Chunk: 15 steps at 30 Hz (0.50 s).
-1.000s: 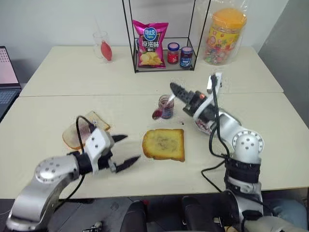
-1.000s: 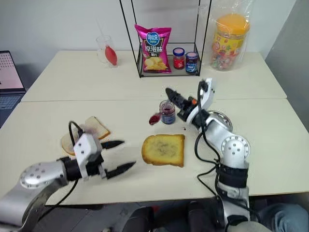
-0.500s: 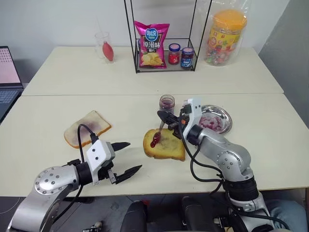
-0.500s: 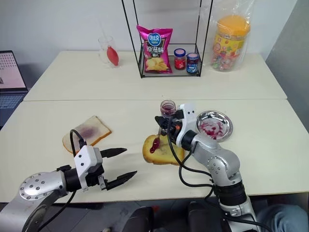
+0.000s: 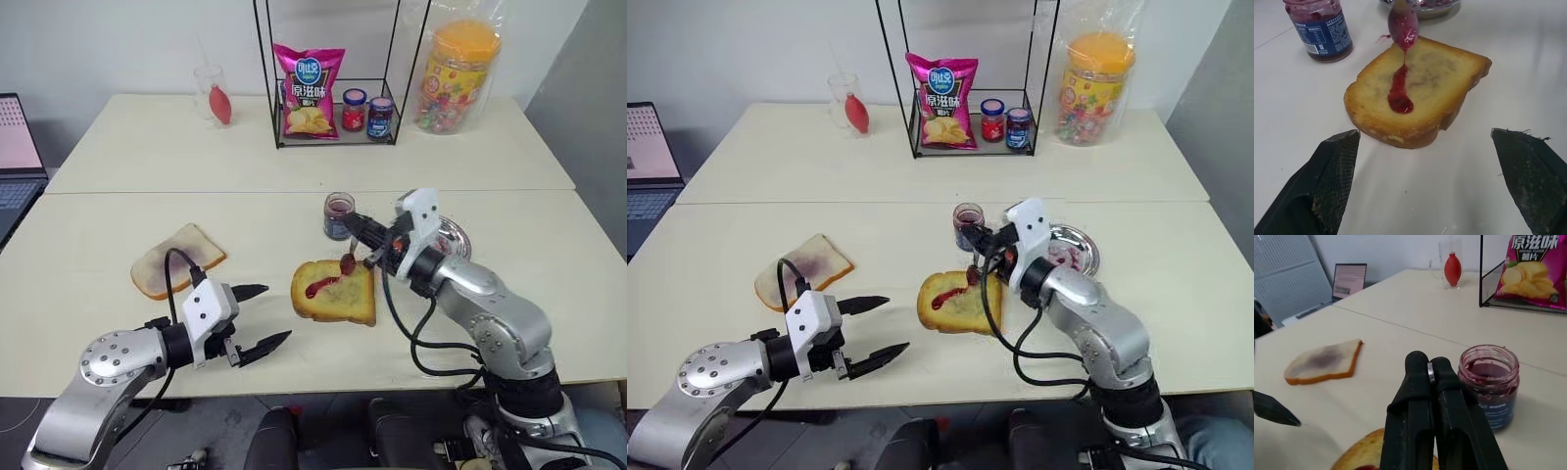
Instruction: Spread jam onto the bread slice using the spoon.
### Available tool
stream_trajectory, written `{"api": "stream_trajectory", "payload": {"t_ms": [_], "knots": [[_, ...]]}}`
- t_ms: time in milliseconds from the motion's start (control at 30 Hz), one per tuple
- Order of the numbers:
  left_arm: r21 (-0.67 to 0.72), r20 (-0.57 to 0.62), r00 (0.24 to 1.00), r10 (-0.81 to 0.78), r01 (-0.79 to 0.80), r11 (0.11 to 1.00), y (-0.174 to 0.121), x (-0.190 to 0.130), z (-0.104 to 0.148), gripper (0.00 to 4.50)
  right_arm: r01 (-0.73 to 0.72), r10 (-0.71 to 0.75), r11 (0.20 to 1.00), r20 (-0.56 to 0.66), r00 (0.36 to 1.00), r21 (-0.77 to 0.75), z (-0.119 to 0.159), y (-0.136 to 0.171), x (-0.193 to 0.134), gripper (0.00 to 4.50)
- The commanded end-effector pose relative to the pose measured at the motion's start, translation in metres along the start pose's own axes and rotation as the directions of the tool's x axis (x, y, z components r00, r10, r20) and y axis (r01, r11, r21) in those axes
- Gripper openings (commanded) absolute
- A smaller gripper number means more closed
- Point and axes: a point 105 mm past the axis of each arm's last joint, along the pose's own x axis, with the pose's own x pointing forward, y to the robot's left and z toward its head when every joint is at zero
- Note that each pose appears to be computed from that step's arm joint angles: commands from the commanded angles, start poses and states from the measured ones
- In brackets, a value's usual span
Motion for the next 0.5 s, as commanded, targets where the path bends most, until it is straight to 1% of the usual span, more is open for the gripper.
{"api": "stream_trajectory", "payload": {"t_ms": [33, 200, 300, 433, 500], "knots": [[0.045, 0.022, 1.000, 0.015, -0.016, 0.999, 0.005, -0.004, 0.008, 4.50, -0.032, 0.023, 0.976, 0.046, 0.999, 0.215, 0.001, 0.010, 0.006, 0.02], [0.047, 0.021, 1.000, 0.016, -0.017, 0.999, 0.009, -0.008, 0.008, 4.50, -0.004, 0.003, 0.922, 0.003, 1.000, 0.388, -0.026, 0.006, 0.022, 0.02], [0.044, 0.016, 1.000, 0.008, -0.009, 0.999, 0.008, -0.009, 0.007, 4.50, 0.019, -0.010, 0.911, -0.023, 1.000, 0.411, -0.038, 0.001, 0.029, 0.02], [0.045, 0.008, 1.000, -0.004, 0.004, 0.999, 0.006, -0.009, 0.006, 4.50, 0.036, -0.021, 0.912, -0.043, 0.999, 0.408, -0.046, -0.004, 0.031, 0.02], [0.052, 0.005, 1.000, -0.011, 0.011, 0.999, 0.005, -0.009, 0.006, 4.50, 0.079, -0.059, 0.916, -0.063, 0.996, 0.392, -0.052, -0.016, 0.027, 0.02]]}}
